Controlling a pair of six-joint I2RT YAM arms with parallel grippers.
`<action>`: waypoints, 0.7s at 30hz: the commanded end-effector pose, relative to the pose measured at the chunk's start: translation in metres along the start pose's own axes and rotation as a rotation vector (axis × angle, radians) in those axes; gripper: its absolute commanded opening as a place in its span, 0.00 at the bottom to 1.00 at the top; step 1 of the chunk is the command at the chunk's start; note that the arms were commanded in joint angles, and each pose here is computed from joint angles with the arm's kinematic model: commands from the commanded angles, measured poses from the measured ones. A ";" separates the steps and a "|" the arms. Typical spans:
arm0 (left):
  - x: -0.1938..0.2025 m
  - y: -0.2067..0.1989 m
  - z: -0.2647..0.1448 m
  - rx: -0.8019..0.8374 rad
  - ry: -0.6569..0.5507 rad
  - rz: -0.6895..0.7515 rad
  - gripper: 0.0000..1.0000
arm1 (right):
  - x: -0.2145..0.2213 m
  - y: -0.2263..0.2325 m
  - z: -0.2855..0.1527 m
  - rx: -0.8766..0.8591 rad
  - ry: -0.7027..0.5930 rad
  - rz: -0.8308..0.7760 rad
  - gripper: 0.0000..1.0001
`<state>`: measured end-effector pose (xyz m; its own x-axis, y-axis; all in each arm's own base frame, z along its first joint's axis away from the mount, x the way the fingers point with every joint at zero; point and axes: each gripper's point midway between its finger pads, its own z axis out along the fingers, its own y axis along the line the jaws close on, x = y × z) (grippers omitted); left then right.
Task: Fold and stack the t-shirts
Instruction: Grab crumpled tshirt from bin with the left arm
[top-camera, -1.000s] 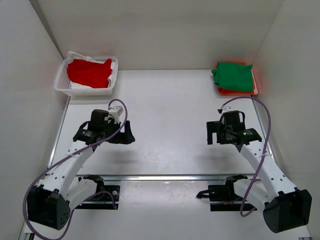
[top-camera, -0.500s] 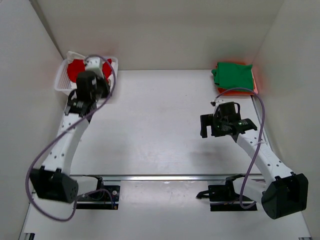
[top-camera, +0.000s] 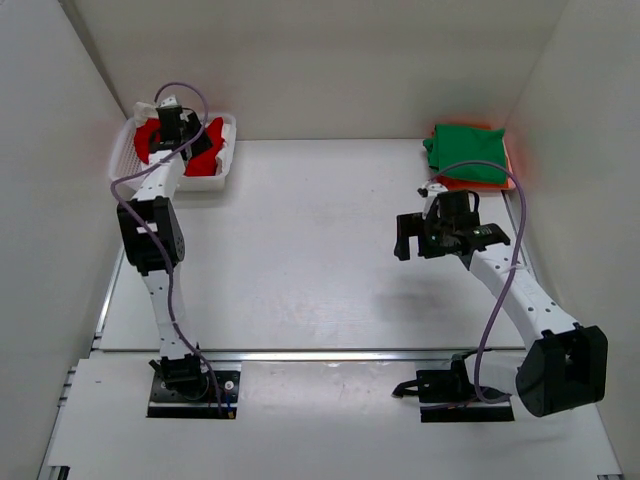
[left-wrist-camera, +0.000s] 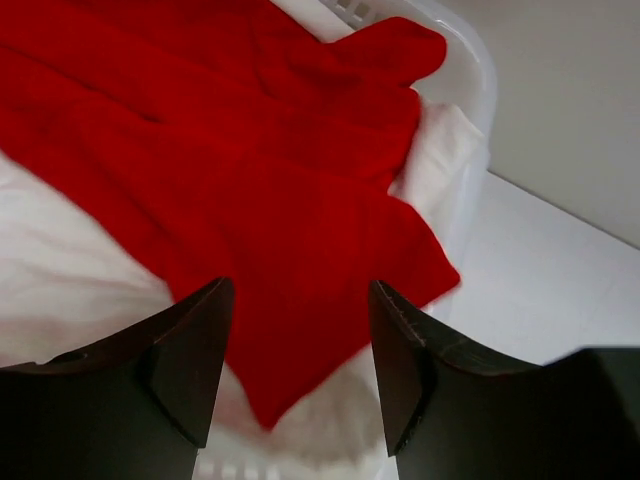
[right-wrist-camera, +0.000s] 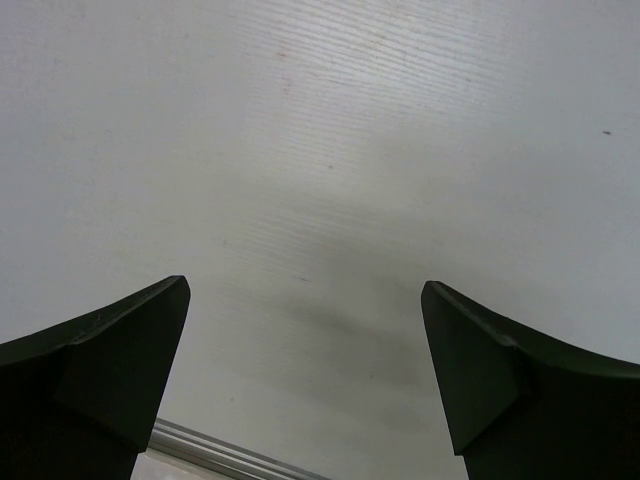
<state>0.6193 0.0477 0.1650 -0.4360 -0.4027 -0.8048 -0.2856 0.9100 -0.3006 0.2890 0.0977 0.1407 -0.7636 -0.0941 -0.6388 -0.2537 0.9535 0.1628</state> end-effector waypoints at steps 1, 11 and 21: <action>-0.053 -0.034 0.001 0.105 -0.129 -0.097 0.67 | -0.020 0.003 0.002 -0.026 -0.050 0.000 0.99; -0.032 -0.023 0.081 0.115 -0.070 -0.220 0.60 | -0.014 -0.007 0.015 -0.031 -0.015 0.043 0.99; 0.006 -0.015 0.084 0.058 0.008 -0.155 0.55 | -0.015 -0.002 0.017 -0.058 -0.031 0.077 0.99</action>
<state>0.6992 0.0462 0.0910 -0.3973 -0.5695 -0.7195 -0.3240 0.8207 -0.4707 0.3013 0.0962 0.1255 -0.7956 -0.0407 -0.6044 -0.2192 0.9495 0.2246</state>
